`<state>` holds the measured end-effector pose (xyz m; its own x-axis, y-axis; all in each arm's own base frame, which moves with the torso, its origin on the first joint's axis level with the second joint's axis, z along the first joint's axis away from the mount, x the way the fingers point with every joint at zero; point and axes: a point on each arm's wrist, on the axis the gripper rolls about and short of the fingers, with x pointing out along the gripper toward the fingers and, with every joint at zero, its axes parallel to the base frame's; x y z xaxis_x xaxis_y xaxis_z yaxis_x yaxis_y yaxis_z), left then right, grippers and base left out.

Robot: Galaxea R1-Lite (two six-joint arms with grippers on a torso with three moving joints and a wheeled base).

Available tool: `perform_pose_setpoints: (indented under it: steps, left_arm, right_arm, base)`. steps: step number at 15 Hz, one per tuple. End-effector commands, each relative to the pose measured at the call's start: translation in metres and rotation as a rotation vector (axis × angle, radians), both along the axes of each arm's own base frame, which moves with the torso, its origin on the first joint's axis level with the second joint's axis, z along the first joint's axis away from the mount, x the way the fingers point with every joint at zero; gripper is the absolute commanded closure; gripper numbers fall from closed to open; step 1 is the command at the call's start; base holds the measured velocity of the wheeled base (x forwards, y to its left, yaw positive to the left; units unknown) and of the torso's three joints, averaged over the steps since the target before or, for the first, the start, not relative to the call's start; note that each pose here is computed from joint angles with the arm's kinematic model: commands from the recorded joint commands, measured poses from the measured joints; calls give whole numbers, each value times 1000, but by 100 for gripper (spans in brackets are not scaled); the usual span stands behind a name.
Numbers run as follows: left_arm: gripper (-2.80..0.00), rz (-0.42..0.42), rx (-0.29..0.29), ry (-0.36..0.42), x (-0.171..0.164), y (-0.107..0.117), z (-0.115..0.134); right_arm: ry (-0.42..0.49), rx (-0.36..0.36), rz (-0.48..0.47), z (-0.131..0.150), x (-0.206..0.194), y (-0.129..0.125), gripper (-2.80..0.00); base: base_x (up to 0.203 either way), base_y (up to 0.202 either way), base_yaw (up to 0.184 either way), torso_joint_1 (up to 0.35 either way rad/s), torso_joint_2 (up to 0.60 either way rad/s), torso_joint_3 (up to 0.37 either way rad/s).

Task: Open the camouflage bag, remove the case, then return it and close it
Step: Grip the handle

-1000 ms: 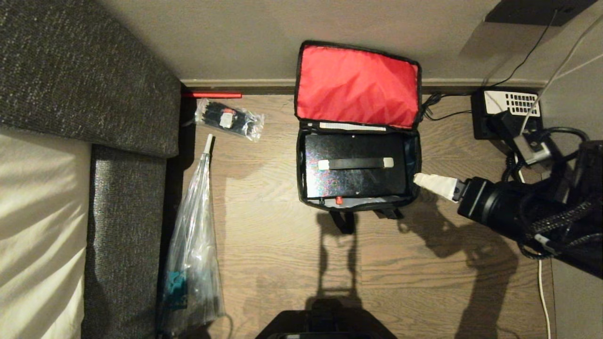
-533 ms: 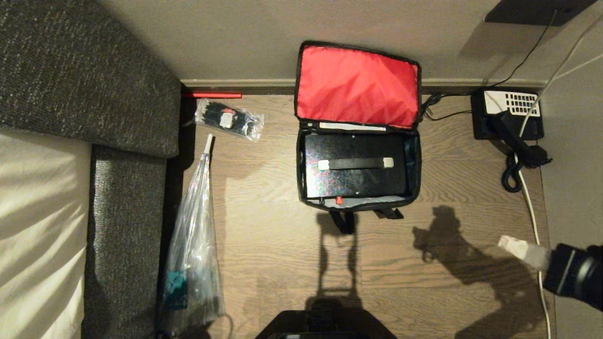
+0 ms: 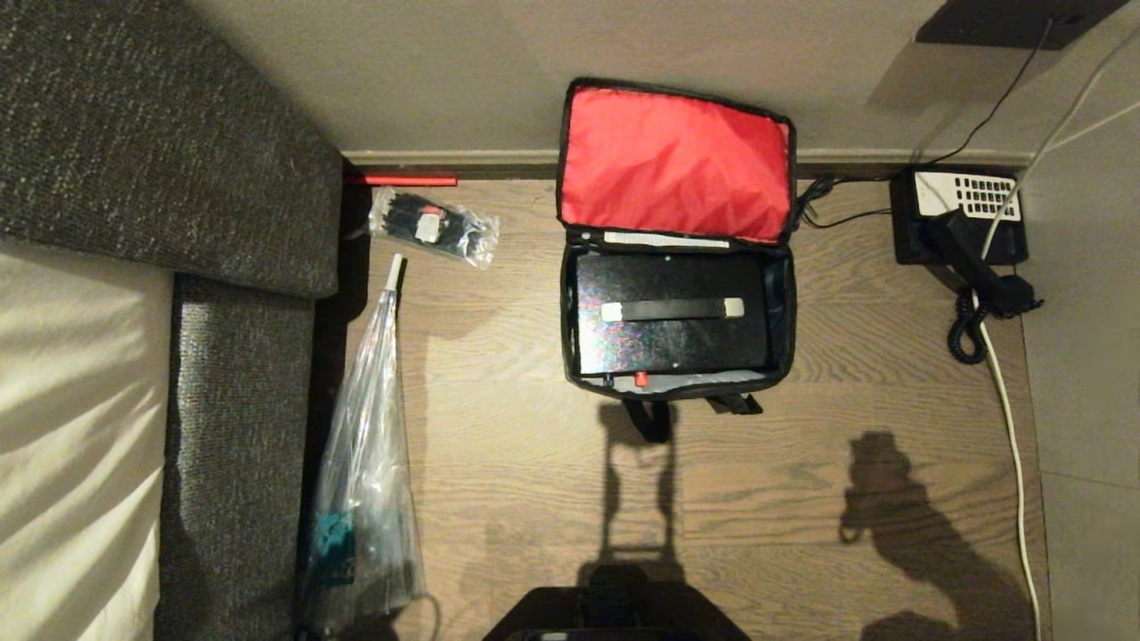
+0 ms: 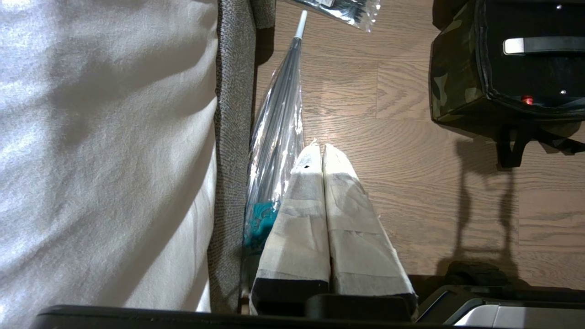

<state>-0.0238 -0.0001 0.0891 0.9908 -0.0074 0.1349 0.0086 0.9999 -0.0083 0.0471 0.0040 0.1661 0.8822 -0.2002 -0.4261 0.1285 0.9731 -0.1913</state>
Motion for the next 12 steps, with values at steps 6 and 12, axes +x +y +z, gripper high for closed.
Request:
perform_pose_setpoints:
  steps: [6,12]
  left_arm:
    - [0,0,0,40,3,0,-11]
    - [0,0,0,40,3,0,-11]
  right_arm:
    - [86,-264,231,9,12,3,0]
    - [100,-669,604,18,37,18,0]
  base:
    - [0,0,0,0,0,0]
    - [0,0,0,0,0,0]
